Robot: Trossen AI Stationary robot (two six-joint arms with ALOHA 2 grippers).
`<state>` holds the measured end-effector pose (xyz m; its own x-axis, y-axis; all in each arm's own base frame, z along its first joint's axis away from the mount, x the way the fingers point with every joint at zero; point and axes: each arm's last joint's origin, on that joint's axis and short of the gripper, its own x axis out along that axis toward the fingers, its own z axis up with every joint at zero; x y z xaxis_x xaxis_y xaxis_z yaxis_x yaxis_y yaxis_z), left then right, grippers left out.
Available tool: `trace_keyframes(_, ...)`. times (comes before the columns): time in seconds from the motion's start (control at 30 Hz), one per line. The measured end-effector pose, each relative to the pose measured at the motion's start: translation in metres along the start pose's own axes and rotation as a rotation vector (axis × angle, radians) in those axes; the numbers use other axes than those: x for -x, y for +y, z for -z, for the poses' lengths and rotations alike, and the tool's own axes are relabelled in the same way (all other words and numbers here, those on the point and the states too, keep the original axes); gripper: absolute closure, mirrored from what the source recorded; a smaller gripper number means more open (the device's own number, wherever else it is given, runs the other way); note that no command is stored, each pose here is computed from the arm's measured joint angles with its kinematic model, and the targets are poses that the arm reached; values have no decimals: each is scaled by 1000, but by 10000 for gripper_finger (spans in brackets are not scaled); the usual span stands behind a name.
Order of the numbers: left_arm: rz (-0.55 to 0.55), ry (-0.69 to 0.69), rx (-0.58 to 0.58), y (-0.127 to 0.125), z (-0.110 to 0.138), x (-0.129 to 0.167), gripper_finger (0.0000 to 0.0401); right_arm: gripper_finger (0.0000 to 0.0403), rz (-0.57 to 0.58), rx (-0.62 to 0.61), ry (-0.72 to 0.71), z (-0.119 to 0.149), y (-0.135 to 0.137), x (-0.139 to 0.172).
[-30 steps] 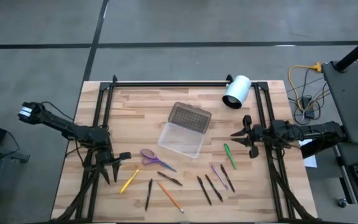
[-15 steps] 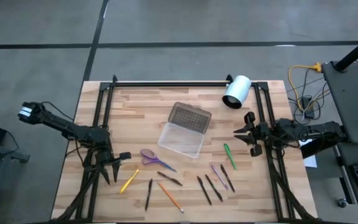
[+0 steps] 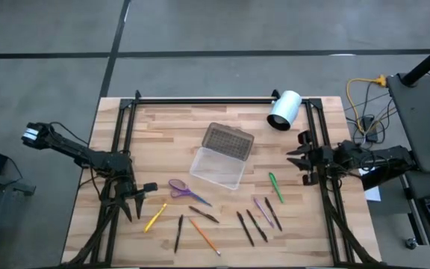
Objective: Pick & place school supplies into a supply box
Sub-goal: Put the green pen into the supply box
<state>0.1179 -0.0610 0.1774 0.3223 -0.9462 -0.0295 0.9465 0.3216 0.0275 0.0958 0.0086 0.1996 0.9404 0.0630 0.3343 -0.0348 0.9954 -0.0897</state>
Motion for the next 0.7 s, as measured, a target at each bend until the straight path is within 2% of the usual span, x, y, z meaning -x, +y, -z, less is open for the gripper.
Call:
trace_keyframes(0.37,0,0,0,0,0,0,296,335,9,-21,-87,-27,-3,-2)
trace_keyframes(0.7,0,0,0,0,0,0,296,335,15,-88,-218,-76,-8,-2)
